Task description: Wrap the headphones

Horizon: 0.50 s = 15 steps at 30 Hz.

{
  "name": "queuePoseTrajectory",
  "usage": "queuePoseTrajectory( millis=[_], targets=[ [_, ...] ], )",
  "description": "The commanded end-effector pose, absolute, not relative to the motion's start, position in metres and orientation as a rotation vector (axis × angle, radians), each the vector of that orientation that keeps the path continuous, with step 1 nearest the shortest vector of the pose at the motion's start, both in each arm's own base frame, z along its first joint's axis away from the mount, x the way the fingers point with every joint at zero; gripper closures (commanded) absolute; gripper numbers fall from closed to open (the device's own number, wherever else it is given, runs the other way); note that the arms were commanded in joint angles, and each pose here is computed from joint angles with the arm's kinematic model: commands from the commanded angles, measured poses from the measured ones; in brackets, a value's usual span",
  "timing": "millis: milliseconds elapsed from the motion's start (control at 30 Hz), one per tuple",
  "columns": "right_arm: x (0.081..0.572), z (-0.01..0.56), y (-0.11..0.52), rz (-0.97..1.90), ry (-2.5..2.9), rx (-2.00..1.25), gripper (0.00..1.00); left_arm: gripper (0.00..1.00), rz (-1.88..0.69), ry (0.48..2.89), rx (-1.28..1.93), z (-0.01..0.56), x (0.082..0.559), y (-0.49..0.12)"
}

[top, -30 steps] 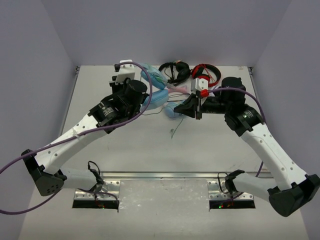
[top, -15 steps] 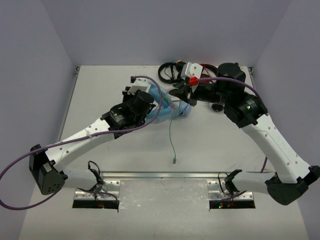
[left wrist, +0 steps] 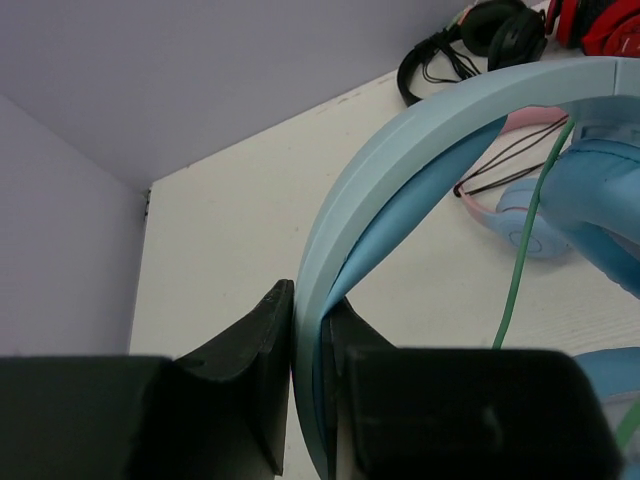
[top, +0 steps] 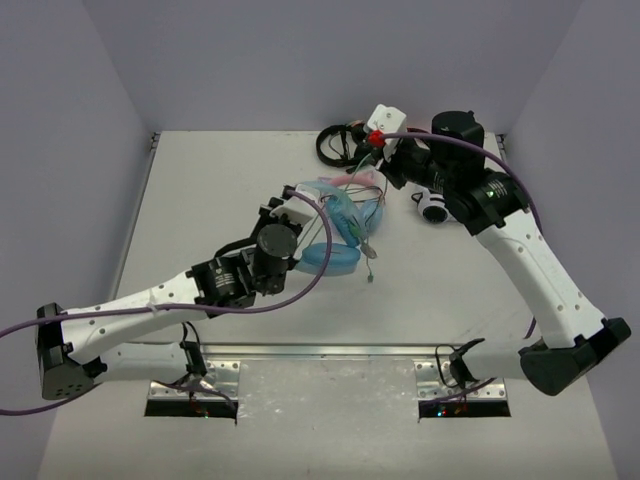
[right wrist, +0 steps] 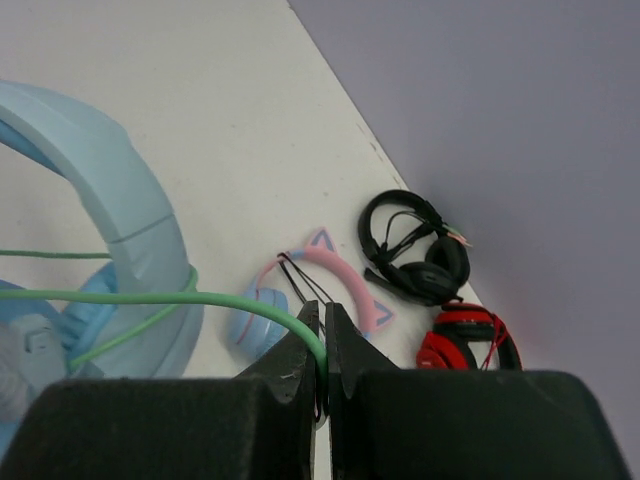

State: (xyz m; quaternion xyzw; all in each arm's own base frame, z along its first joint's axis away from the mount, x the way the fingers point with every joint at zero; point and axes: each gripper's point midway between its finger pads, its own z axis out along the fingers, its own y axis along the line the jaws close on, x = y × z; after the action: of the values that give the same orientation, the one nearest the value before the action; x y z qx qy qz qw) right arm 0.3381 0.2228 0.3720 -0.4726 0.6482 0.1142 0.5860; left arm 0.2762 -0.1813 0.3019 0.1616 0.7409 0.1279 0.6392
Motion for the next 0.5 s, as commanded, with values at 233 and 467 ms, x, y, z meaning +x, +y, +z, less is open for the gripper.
queuePoseTrajectory(
  millis=[233, 467],
  targets=[
    [0.389, 0.398, 0.156, -0.06, 1.508, -0.869, 0.99, 1.0, 0.159, 1.6, 0.344, 0.345, 0.252, -0.184],
    [0.392, 0.377, 0.172, 0.002, 1.507, -0.944, 0.98, 0.99, -0.089, 1.541, 0.402, 0.374, 0.227, -0.203]
  ],
)
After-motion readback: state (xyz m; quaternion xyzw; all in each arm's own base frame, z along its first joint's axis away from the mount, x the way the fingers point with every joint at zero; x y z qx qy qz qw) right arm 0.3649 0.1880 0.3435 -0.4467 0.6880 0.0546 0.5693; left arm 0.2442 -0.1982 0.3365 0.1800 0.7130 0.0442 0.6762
